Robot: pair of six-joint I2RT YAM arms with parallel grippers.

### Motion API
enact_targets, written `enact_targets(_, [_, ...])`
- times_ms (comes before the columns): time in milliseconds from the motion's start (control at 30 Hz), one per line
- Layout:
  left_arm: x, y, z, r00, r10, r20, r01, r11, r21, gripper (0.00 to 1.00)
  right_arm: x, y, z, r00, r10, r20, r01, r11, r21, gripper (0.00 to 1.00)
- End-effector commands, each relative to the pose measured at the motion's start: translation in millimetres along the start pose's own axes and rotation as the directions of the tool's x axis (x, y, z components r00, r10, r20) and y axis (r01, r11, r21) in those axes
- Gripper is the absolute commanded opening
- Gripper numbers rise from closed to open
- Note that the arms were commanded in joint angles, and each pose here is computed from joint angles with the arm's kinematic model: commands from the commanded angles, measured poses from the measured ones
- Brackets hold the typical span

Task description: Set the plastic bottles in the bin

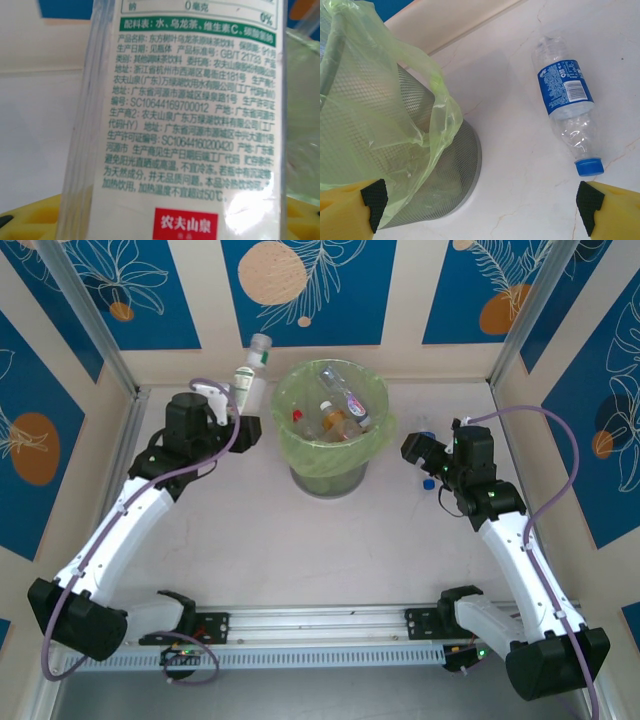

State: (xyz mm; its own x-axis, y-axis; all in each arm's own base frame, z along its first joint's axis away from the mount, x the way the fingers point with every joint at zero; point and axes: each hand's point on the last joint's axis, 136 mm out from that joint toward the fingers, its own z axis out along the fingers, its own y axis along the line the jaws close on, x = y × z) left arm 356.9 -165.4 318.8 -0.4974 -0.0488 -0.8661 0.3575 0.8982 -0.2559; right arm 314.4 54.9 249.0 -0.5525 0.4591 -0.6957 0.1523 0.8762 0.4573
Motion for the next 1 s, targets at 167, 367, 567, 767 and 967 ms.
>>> enact_targets(167, [-45,-58,1,0.979,0.135,0.152,-0.165,0.965,0.205,0.52,2,0,-1,1.000,0.026,0.000,-0.026,1.000,-0.012,0.99])
enact_targets(367, [-46,-76,29,0.973,0.198,0.121,-0.223,0.941,0.255,0.52,2,-2,-2,1.000,0.023,0.001,-0.023,1.000,-0.004,0.99])
enact_targets(567, [-39,-87,50,0.962,0.267,0.048,-0.269,0.916,0.298,0.51,1,-4,-8,1.000,0.022,0.010,-0.022,1.000,0.003,0.99])
enact_targets(767, [-23,-93,63,0.915,0.404,0.003,-0.381,0.860,0.338,0.52,1,-8,-14,0.999,0.023,0.027,-0.023,1.000,0.010,0.99])
enact_targets(967, [-20,-86,76,0.884,0.465,-0.051,-0.427,0.846,0.319,0.74,1,-8,-15,0.999,0.024,0.031,-0.025,1.000,0.008,0.99])
